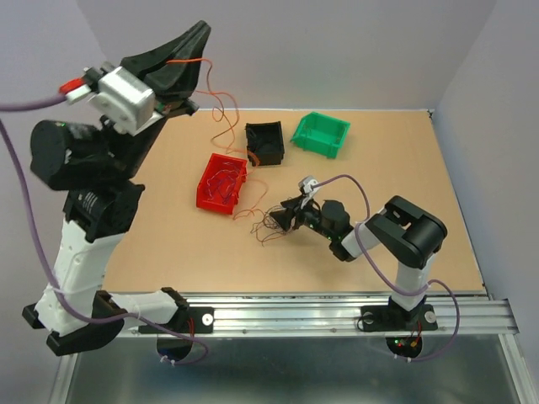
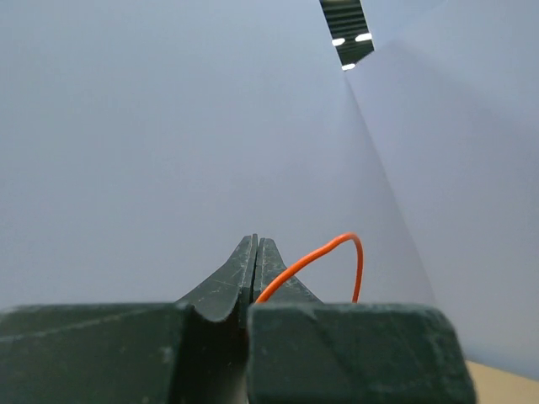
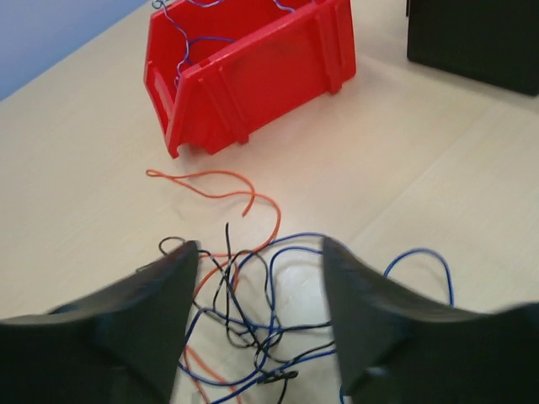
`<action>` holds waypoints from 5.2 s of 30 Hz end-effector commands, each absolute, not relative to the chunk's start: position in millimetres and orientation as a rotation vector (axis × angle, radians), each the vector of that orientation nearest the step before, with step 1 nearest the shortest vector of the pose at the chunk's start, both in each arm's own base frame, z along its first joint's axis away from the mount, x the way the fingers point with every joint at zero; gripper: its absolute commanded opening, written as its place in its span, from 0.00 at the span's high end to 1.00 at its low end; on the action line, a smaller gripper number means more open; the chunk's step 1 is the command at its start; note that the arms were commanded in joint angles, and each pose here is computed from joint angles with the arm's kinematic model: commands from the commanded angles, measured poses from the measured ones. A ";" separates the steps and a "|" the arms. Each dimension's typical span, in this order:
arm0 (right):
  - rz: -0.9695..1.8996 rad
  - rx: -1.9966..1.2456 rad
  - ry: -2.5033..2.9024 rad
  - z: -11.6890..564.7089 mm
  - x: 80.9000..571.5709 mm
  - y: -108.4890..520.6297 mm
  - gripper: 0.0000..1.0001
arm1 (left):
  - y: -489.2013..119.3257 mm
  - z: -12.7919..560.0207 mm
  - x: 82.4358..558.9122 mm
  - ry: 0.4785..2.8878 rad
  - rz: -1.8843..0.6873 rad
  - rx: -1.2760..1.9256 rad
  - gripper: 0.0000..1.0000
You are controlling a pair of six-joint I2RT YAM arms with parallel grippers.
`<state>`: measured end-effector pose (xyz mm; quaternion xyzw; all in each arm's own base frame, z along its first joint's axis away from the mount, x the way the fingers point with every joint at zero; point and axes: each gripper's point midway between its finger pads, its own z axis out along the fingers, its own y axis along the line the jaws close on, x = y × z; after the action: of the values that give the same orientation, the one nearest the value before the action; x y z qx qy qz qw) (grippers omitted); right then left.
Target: Untangle the cables
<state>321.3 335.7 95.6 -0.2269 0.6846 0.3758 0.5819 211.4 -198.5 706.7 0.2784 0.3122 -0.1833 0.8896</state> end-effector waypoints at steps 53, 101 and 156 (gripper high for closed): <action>1.028 -0.848 1.042 368.2 259.4 351.4 0.69 | -299.8 504.0 203.2 0.789 -0.694 1.051 1.00; 0.831 -0.558 1.030 380.2 246.5 271.3 0.99 | -250.2 297.0 456.9 1.716 -1.032 0.516 1.00; 0.585 -0.245 1.536 334.2 496.1 258.9 0.99 | -210.7 351.6 420.9 1.471 -0.748 0.544 0.29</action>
<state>472.0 277.0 281.8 -0.1457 0.7181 0.2506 0.6327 420.4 -224.0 331.9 0.2550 0.6595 -0.3651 0.6056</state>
